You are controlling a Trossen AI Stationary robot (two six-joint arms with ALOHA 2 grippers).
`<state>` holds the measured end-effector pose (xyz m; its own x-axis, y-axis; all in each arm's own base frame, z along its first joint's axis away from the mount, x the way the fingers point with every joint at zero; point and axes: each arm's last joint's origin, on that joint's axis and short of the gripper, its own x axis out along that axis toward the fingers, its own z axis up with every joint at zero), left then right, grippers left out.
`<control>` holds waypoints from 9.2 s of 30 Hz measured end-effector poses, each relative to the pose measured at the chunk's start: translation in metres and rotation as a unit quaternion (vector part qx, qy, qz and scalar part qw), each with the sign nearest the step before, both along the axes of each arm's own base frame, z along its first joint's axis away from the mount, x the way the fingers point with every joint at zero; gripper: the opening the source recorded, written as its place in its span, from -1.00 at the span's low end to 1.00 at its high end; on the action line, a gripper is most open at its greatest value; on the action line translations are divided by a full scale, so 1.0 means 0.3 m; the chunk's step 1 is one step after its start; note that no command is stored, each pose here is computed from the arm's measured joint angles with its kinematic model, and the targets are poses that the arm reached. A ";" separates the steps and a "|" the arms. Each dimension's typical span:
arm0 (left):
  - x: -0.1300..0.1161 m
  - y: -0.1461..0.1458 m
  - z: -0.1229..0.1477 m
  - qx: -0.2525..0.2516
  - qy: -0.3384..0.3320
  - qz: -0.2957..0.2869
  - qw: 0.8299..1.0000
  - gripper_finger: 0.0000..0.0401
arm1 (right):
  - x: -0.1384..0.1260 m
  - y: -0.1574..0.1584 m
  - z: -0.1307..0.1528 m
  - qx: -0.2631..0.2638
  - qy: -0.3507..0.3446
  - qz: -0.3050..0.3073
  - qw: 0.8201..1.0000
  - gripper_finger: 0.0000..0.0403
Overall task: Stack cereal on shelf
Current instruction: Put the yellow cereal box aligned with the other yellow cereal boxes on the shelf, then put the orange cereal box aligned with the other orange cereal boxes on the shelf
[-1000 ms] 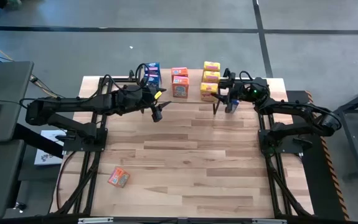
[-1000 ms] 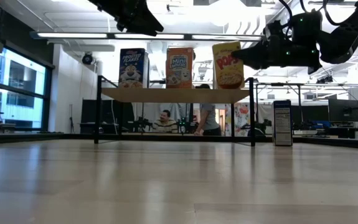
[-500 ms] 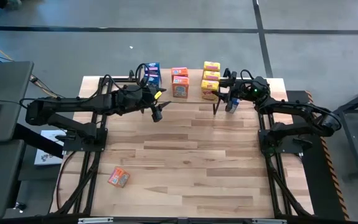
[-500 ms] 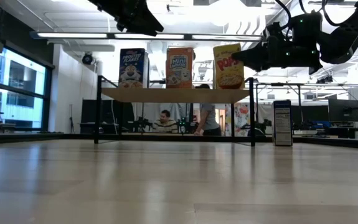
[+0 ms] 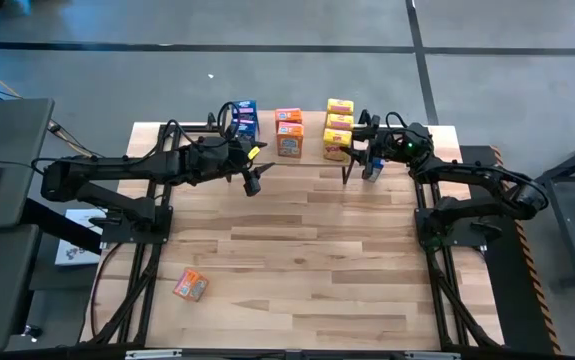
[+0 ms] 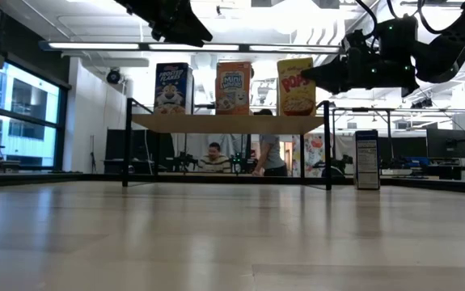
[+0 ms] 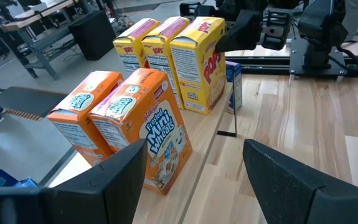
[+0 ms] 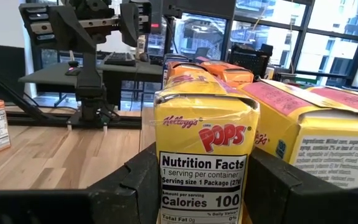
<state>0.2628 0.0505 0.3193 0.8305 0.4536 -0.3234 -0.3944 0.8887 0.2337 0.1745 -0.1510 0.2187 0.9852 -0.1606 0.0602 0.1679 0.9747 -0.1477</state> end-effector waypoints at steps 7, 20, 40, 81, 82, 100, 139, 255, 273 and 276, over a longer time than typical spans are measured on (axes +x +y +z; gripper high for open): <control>0.000 0.000 0.000 0.000 0.000 0.000 1.000 0.27 | 0.000 -0.001 -0.002 0.003 0.003 -0.003 1.000 -0.10; 0.000 0.000 0.000 0.000 0.000 0.000 1.000 0.27 | -0.001 -0.004 -0.003 0.013 0.000 -0.019 1.000 0.21; 0.000 0.000 0.000 0.000 0.000 0.000 1.000 0.27 | -0.034 0.027 0.029 0.040 0.014 -0.027 0.999 0.23; 0.000 0.000 0.000 0.000 0.000 0.000 1.000 0.27 | -0.140 0.255 0.061 0.166 0.112 -0.014 0.980 0.23; 0.000 0.000 0.000 0.000 0.000 0.000 1.000 0.27 | -0.135 0.264 0.060 0.168 0.114 -0.006 0.979 0.23; 0.001 0.000 0.003 -0.004 -0.006 0.002 1.000 0.27 | -0.078 0.395 0.059 0.152 0.128 0.018 0.980 0.23; -0.008 -0.109 0.055 -0.146 -0.107 -0.084 0.980 0.30 | -0.071 0.440 0.056 0.125 0.136 0.007 0.983 0.23; -0.268 -0.795 -0.221 -0.466 0.361 0.359 0.723 0.30 | -0.073 0.431 0.052 0.091 0.144 -0.036 0.985 0.23; -0.265 -0.790 -0.257 -0.461 0.382 0.376 0.707 0.18 | -0.073 0.431 0.052 0.088 0.144 -0.035 0.985 0.23; -0.260 -0.794 -0.257 -0.466 0.384 0.365 0.709 0.11 | -0.073 0.431 0.052 0.088 0.144 -0.035 0.985 0.23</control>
<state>0.1847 -0.1877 0.2423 -0.0979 -0.0361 -0.9945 -0.9034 0.4224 0.0736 0.1526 -0.0217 0.2344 0.9432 -0.2121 -0.2555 0.2120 0.9769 -0.0284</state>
